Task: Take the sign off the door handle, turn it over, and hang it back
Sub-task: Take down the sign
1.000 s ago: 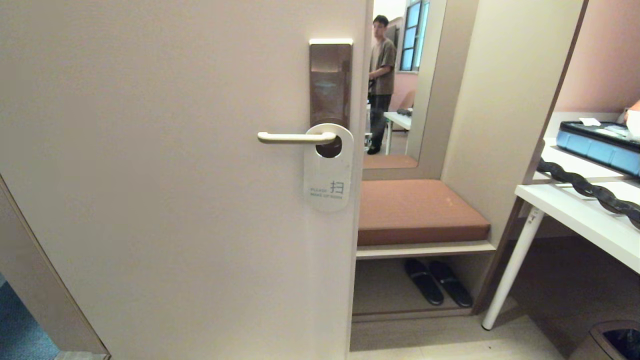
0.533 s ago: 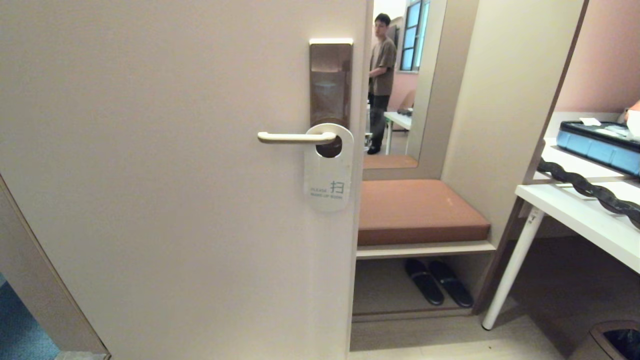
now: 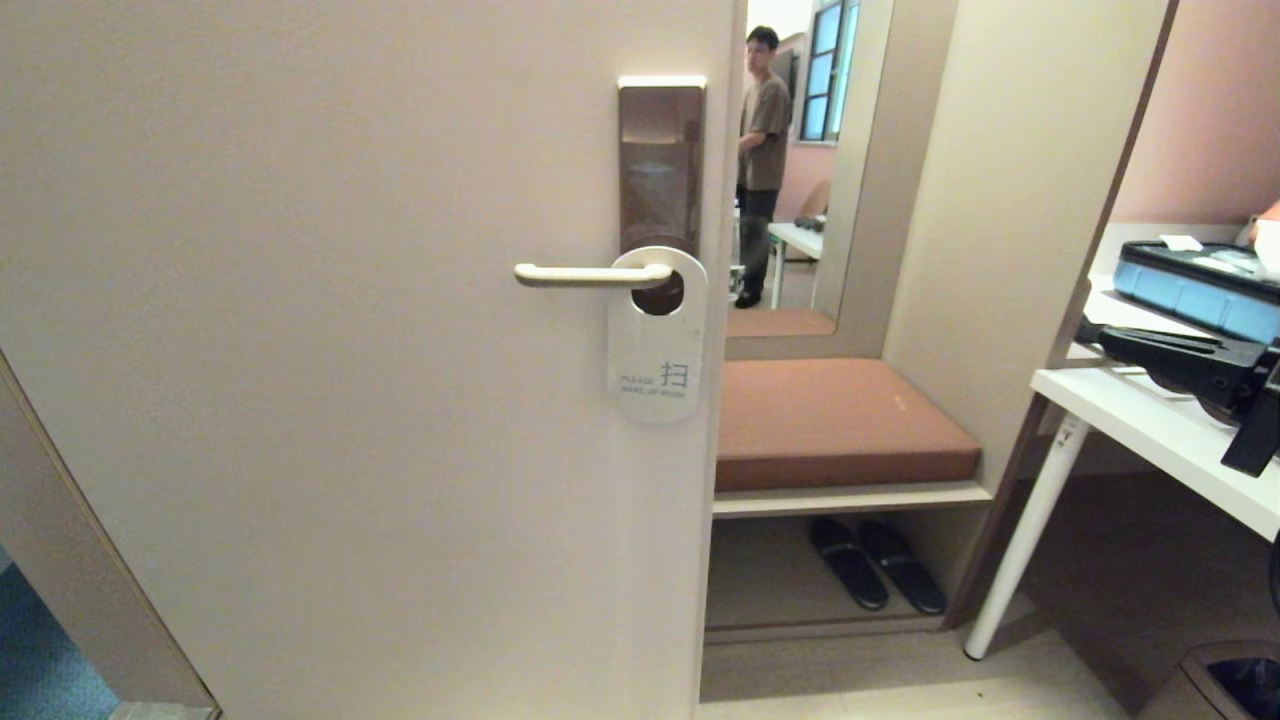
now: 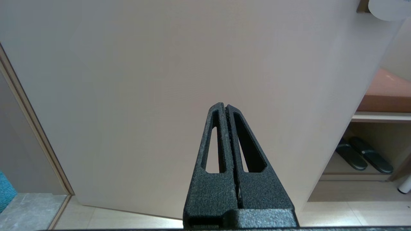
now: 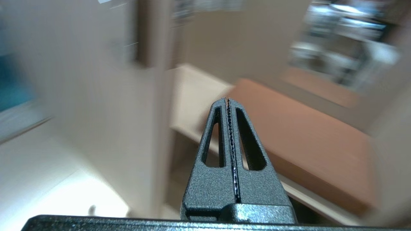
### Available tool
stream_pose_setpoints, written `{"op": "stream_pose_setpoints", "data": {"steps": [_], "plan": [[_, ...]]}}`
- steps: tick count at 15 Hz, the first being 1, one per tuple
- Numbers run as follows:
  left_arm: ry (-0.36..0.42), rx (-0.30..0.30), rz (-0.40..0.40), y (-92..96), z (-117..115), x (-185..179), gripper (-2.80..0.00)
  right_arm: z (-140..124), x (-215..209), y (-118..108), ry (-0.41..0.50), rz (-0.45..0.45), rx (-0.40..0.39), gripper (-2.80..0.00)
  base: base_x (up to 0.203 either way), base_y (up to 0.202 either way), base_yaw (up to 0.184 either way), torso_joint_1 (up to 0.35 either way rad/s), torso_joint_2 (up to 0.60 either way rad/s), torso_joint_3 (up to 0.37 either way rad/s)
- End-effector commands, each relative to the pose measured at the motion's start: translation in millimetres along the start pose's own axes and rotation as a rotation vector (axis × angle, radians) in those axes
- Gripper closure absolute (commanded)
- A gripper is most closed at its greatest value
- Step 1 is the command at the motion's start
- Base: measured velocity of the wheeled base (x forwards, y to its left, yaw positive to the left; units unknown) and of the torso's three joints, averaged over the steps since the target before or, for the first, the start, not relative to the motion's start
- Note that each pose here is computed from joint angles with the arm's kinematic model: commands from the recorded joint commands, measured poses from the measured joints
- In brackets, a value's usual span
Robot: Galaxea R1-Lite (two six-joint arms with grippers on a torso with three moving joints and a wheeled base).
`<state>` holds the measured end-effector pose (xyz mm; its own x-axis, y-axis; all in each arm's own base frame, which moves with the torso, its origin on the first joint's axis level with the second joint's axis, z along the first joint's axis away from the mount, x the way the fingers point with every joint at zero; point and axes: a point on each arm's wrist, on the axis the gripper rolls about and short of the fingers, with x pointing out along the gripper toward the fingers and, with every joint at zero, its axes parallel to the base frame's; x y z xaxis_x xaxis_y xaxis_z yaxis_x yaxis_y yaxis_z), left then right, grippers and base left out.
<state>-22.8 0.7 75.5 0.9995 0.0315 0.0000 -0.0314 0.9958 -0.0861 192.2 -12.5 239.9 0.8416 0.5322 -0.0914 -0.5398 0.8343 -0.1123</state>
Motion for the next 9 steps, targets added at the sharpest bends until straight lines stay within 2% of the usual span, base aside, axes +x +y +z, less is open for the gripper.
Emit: {"op": "stream_pose_setpoints", "data": {"steps": [1, 5, 9], "plan": [[0.001, -0.001, 0.001, 0.0, 0, 0, 0.0, -12, 21, -5, 0.025, 0.143, 0.007, 0.0, 0.0, 0.0, 0.0, 0.0, 0.0, 0.0], [0.001, -0.001, 0.001, 0.0, 0, 0, 0.0, -23, 62, 13, 0.06, 0.324, 0.017, 0.0, 0.0, 0.0, 0.0, 0.0, 0.0, 0.0], [0.0, -0.001, 0.001, 0.0, 0, 0, 0.0, -37, 107, 17, -0.003, 0.398, -0.032, 0.0, 0.0, 0.0, 0.0, 0.0, 0.0, 0.0]]}}
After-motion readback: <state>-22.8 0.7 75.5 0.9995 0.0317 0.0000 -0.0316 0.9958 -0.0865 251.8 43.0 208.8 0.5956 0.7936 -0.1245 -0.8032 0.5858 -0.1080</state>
